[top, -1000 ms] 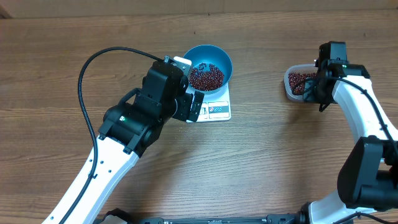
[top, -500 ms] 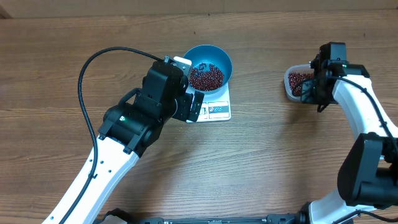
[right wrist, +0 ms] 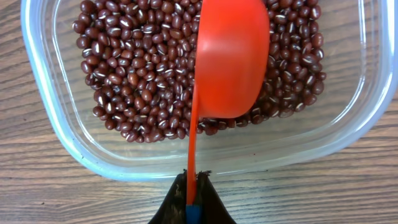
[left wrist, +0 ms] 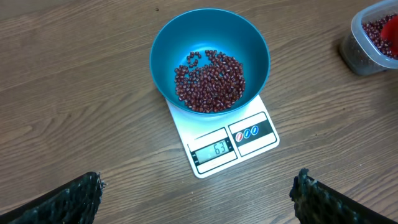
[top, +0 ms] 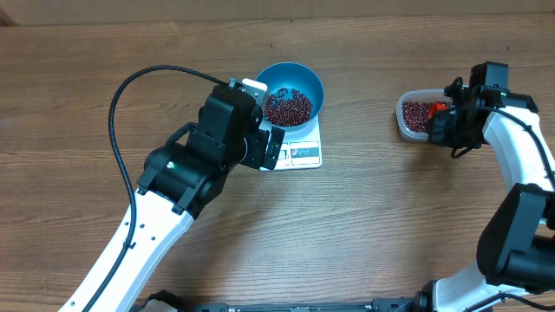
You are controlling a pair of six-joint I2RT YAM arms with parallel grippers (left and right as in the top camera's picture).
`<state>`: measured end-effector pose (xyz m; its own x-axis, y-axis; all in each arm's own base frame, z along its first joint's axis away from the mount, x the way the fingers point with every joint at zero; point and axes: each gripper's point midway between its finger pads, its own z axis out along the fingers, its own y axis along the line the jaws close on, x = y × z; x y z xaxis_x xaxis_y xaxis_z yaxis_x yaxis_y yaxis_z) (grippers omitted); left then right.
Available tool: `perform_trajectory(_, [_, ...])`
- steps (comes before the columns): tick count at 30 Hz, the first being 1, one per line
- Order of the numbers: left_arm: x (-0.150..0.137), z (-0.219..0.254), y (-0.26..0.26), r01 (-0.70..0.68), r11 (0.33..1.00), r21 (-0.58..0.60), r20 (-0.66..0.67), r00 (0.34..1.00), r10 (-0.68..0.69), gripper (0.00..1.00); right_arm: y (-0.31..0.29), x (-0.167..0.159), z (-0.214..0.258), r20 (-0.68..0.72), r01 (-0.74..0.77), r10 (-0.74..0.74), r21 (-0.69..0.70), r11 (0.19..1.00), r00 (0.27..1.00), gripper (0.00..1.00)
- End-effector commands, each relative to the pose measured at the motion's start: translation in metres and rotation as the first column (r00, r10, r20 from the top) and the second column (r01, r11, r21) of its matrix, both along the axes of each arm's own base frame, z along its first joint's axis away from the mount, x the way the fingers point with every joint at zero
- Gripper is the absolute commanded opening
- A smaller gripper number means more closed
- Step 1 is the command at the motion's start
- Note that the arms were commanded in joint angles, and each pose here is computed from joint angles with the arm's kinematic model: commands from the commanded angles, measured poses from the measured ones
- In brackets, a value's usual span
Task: Scoop item into bowl and weigh 150g on scale
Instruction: 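Drag the scoop through the beans and tilt it upright to fill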
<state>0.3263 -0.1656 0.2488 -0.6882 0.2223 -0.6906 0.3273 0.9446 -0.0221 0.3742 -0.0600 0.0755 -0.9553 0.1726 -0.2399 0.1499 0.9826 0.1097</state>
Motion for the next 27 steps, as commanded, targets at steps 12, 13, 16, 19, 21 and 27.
perform_trajectory(12, [0.0, 0.014, -0.001, 0.018, 1.0, -0.011, 0.032, 0.999, -0.017, 0.99, 0.019, 0.0, -0.013, -0.015, -0.074, 0.076, 0.107, 0.991, 0.997, 0.04])
perform_trajectory(13, [0.0, 0.014, -0.001, 0.018, 1.0, -0.011, 0.032, 0.999, -0.017, 1.0, 0.02, -0.001, -0.015, -0.021, -0.074, 0.076, 0.11, 0.991, 0.997, 0.04])
perform_trajectory(16, [0.0, 0.014, -0.001, 0.018, 1.0, -0.011, 0.032, 0.999, -0.017, 0.99, 0.026, -0.001, -0.018, -0.022, -0.093, 0.098, 0.143, 0.985, 0.995, 0.04])
perform_trajectory(19, [0.0, 0.014, -0.001, 0.018, 1.0, -0.011, 0.032, 0.999, -0.017, 1.0, 0.031, -0.001, -0.022, -0.021, -0.115, 0.12, 0.173, 0.978, 0.993, 0.04])
perform_trajectory(21, [0.0, 0.014, -0.001, 0.018, 1.0, -0.011, 0.032, 0.999, -0.017, 0.99, 0.032, -0.001, -0.022, -0.021, -0.116, 0.121, 0.18, 0.977, 0.992, 0.04])
perform_trajectory(27, [0.0, 0.014, -0.001, 0.018, 1.0, -0.011, 0.032, 0.999, -0.017, 1.0, 0.038, 0.003, -0.02, 0.001, -0.124, 0.127, 0.212, 0.969, 0.992, 0.04])
